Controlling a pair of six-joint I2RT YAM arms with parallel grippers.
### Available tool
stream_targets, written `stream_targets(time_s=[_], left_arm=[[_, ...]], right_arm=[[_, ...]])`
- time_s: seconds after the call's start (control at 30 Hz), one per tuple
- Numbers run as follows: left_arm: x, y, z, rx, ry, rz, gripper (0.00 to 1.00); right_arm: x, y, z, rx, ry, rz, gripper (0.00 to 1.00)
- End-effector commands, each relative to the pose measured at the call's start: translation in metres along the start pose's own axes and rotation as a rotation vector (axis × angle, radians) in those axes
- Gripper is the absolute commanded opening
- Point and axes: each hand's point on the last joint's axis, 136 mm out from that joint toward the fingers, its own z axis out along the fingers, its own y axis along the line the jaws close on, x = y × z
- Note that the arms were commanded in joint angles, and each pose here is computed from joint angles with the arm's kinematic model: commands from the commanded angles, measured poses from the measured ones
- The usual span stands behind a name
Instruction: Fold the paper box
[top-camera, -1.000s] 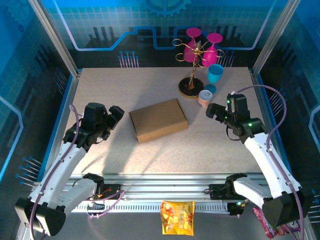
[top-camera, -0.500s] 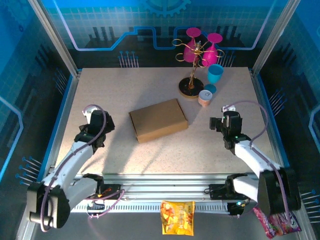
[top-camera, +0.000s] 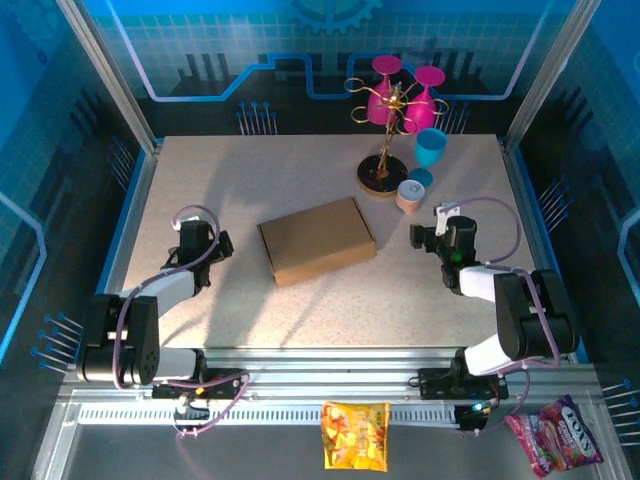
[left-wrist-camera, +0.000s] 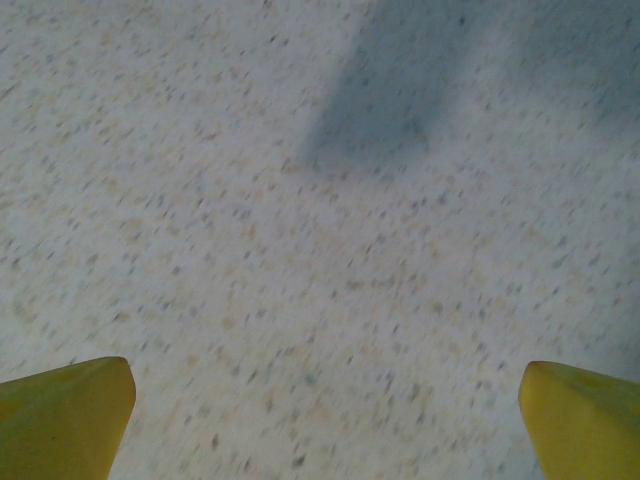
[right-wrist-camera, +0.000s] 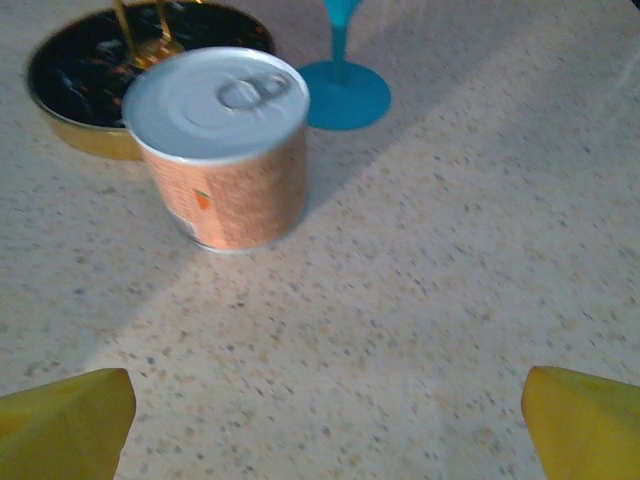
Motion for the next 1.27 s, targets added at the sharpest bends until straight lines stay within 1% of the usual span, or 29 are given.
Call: stream_targets(time_s=[0.0, 0.03, 0.07, 0.1, 0.13, 0.17, 0.2, 0.27, 0.33, 0.37, 0.4, 0.47, 0.5, 0.53, 0.57, 0.6, 0.67, 0.73, 1.03, 1.23], left_arm=[[-0.048, -0.026, 0.005, 0.135, -0.156, -0.026, 0.99], [-0.05, -0.029, 0.007, 0.148, -0.154, -0.002, 0.99], [-0.052, -0.032, 0.008, 0.159, -0.163, 0.021, 0.99], [-0.056, -0.036, 0.007, 0.178, -0.193, 0.046, 0.99], [-0.058, -0.038, 0.005, 0.196, -0.235, 0.058, 0.99], [-0.058, -0.037, 0.005, 0.207, -0.264, 0.057, 0.99], [-0.054, -0.041, 0.002, 0.237, -0.251, 0.07, 0.99], [-0.046, -0.056, -0.009, 0.33, -0.31, 0.128, 0.99], [-0.034, -0.059, -0.014, 0.346, -0.419, 0.163, 0.99], [-0.037, -0.056, -0.02, 0.349, -0.484, 0.157, 0.99], [-0.034, -0.05, -0.022, 0.324, -0.478, 0.131, 0.99], [-0.036, -0.045, -0.014, 0.281, -0.434, 0.111, 0.99], [-0.039, -0.049, -0.007, 0.277, -0.408, 0.12, 0.99], [-0.038, -0.054, 0.0, 0.28, -0.351, 0.139, 0.99], [-0.038, -0.057, 0.001, 0.275, -0.333, 0.155, 0.99], [-0.039, -0.057, 0.001, 0.275, -0.354, 0.156, 0.99], [-0.038, -0.057, 0.001, 0.275, -0.344, 0.155, 0.99], [-0.04, -0.054, 0.0, 0.262, -0.366, 0.144, 0.99], [-0.037, -0.066, 0.001, 0.31, -0.338, 0.188, 0.99], [-0.037, -0.066, 0.0, 0.31, -0.34, 0.189, 0.99]], right_arm=[[-0.01, 0.006, -0.004, -0.033, -0.127, -0.015, 1.0], [-0.015, 0.002, -0.008, -0.013, -0.192, -0.004, 1.0], [-0.013, -0.003, -0.012, 0.015, -0.192, 0.012, 1.0], [-0.011, -0.007, -0.014, 0.034, -0.189, 0.024, 1.0], [-0.014, -0.007, -0.015, 0.041, -0.22, 0.019, 1.0], [-0.015, -0.007, -0.016, 0.041, -0.225, 0.02, 1.0], [-0.013, -0.007, -0.016, 0.041, -0.209, 0.023, 1.0], [-0.014, -0.007, -0.013, 0.05, -0.208, 0.015, 1.0], [-0.014, -0.006, -0.011, 0.052, -0.193, 0.006, 1.0], [-0.014, -0.006, -0.01, 0.053, -0.188, 0.005, 1.0], [-0.013, -0.004, -0.01, 0.05, -0.182, 0.001, 1.0], [-0.014, -0.003, -0.009, 0.052, -0.185, -0.008, 1.0], [-0.015, -0.003, -0.01, 0.053, -0.186, -0.007, 1.0], [-0.015, -0.003, -0.01, 0.052, -0.186, -0.007, 1.0], [-0.015, -0.003, -0.01, 0.051, -0.186, -0.008, 1.0], [-0.014, -0.005, -0.009, 0.061, -0.18, -0.002, 1.0], [-0.014, -0.005, -0.007, 0.067, -0.165, -0.004, 1.0], [-0.014, -0.003, -0.007, 0.064, -0.166, -0.013, 1.0], [-0.015, -0.002, -0.006, 0.07, -0.164, -0.025, 1.0], [-0.015, 0.0, -0.007, 0.068, -0.172, -0.031, 1.0]])
